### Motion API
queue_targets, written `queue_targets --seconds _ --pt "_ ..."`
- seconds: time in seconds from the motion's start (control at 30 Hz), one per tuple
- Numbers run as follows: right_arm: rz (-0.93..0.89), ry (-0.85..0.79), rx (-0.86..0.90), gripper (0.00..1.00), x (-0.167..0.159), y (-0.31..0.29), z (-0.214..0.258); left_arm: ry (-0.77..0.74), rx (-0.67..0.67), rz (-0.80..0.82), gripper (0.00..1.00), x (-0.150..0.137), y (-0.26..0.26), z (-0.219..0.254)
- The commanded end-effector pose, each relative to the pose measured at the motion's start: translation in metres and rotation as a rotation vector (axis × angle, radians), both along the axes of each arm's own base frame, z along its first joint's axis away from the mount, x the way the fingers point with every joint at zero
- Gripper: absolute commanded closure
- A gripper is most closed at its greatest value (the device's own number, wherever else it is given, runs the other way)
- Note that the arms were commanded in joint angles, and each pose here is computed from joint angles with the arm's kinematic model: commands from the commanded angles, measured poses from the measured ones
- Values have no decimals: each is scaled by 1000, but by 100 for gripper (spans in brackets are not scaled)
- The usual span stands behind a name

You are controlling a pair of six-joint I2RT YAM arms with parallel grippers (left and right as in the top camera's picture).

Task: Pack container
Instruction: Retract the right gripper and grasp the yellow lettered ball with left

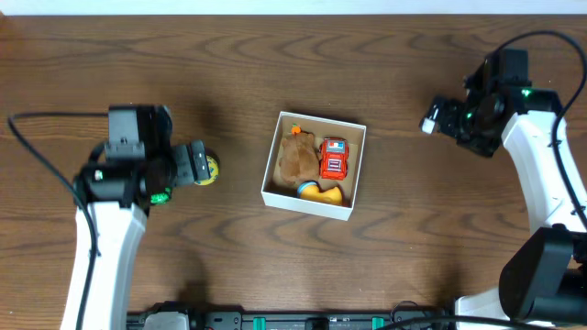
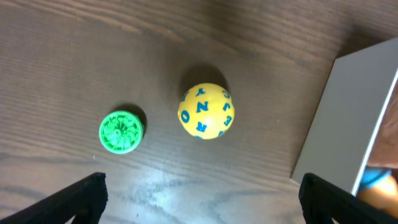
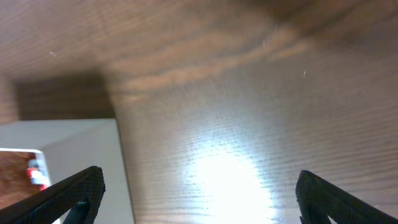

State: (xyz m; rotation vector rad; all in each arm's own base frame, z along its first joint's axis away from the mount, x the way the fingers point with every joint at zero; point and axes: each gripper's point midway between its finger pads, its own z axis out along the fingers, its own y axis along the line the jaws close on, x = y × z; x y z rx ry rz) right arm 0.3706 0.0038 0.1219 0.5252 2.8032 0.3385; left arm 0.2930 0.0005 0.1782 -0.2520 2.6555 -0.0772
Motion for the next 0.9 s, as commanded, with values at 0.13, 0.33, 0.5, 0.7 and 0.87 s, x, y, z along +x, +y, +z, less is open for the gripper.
queue_targets --seconds 0.13,0.33,0.5,0.7,0.87 --pt "-18 43 33 1 -15 3 -21 97 2 2 1 41 -5 -9" --pt "-18 60 35 1 -20 3 -25 310 -1 -7 1 44 -11 -75" --pt "-18 61 35 1 -20 3 -25 472 -9 -9 1 35 -13 -120" --pt "-18 63 35 1 -20 4 -25 540 -6 -8 3 32 -12 -144" --pt "-18 63 35 1 -20 3 -25 543 -6 -8 39 32 -12 -146"
